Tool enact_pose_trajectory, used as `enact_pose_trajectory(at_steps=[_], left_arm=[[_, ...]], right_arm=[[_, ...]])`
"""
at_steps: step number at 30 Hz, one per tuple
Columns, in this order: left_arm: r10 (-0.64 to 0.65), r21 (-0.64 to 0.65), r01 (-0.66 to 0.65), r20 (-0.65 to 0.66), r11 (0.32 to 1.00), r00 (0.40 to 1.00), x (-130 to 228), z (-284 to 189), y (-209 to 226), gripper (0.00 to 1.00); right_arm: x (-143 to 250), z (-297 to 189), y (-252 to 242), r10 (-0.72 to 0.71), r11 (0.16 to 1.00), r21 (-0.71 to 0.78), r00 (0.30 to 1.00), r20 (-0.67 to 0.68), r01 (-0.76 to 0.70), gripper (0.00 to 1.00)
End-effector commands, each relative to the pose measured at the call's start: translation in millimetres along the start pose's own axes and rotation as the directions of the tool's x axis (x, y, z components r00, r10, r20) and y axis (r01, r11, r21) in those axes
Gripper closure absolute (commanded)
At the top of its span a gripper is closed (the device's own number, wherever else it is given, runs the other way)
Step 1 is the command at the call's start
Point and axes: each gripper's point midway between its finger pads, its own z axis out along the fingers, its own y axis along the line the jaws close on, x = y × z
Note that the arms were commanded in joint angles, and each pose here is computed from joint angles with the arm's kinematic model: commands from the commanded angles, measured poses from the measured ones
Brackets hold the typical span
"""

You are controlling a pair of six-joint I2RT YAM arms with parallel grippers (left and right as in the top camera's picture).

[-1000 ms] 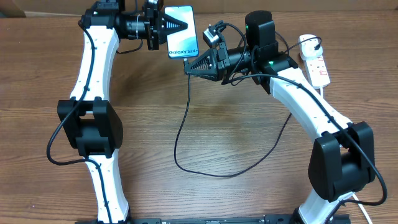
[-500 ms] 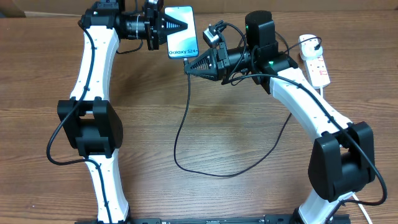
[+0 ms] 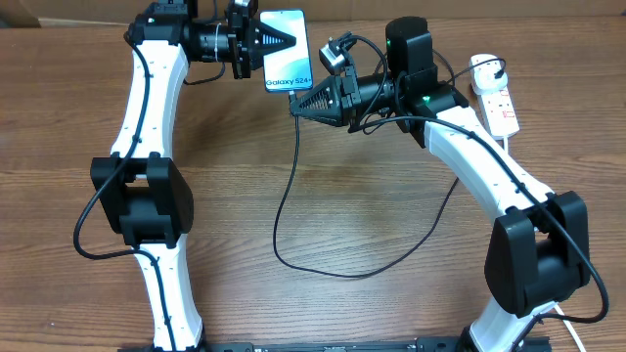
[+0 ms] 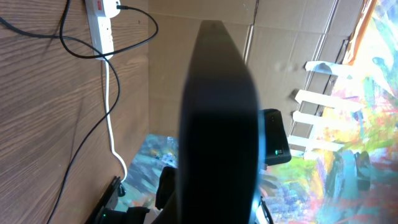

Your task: Plug charger to phone and switch on socket

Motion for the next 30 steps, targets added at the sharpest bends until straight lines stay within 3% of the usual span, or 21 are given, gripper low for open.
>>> enact_pose_trajectory(at_steps=[1,30], left_arm=[[0.036,0.047,-0.034,-0.041,0.998,0.999,10.6,3.4,-20.2,0.96],[0.039,0.047,-0.037,-0.044,0.998,0.998,11.3,5.0,-20.3,0.96]], right_arm=[[-1.9,-1.5,5.0,-0.014,1.0,-0.002,1.0,0.006,0.014,0.96],[-1.9,-0.2,7.4,0.004,1.0,-0.008,1.0,0.002,-0.004,0.96]])
